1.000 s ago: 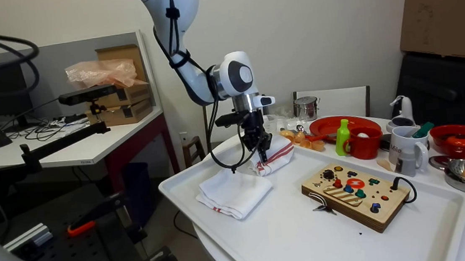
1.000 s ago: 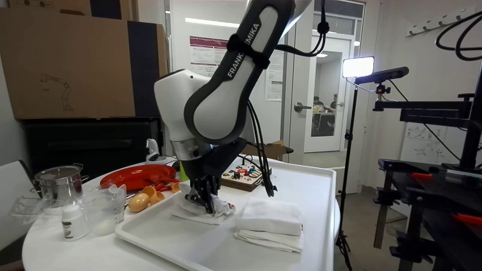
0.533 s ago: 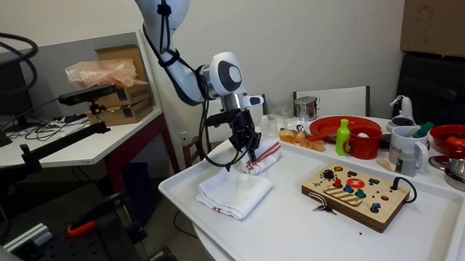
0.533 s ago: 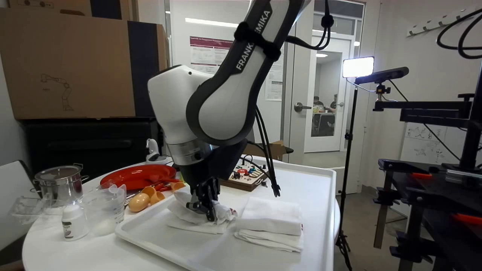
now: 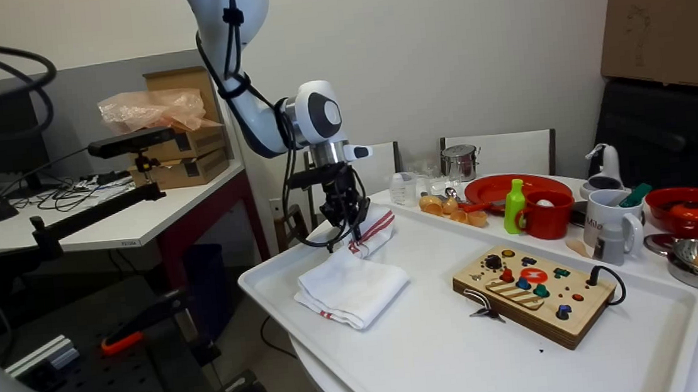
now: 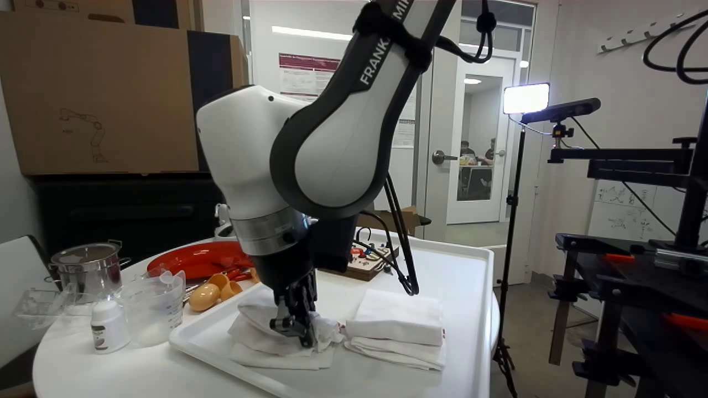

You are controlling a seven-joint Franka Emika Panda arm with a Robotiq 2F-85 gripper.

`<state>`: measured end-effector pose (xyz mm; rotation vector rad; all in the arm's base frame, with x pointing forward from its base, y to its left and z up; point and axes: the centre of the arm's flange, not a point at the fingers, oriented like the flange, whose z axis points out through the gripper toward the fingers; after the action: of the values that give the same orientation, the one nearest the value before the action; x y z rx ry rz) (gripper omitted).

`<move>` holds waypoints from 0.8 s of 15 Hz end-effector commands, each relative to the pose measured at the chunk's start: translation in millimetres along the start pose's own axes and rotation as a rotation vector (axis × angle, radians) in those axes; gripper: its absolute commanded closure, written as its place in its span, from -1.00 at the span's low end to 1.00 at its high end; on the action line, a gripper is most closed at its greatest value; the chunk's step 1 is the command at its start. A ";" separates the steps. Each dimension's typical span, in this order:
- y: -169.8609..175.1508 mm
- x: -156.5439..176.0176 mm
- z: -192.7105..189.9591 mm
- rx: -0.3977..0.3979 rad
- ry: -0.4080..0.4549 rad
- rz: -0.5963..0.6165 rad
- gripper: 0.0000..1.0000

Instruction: Wipe the white tray using the white towel next to the board

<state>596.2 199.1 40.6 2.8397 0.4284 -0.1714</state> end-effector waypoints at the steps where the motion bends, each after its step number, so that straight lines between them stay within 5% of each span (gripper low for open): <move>1: -3.2 -15.4 -3.7 0.006 -0.038 -0.052 0.91; 8: 8.1 -30.8 11.5 0.065 -0.223 0.016 0.91; 12: 11.5 -25.8 15.7 0.074 -0.203 0.024 0.91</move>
<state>576.0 181.2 34.0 2.8415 0.3470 -0.4600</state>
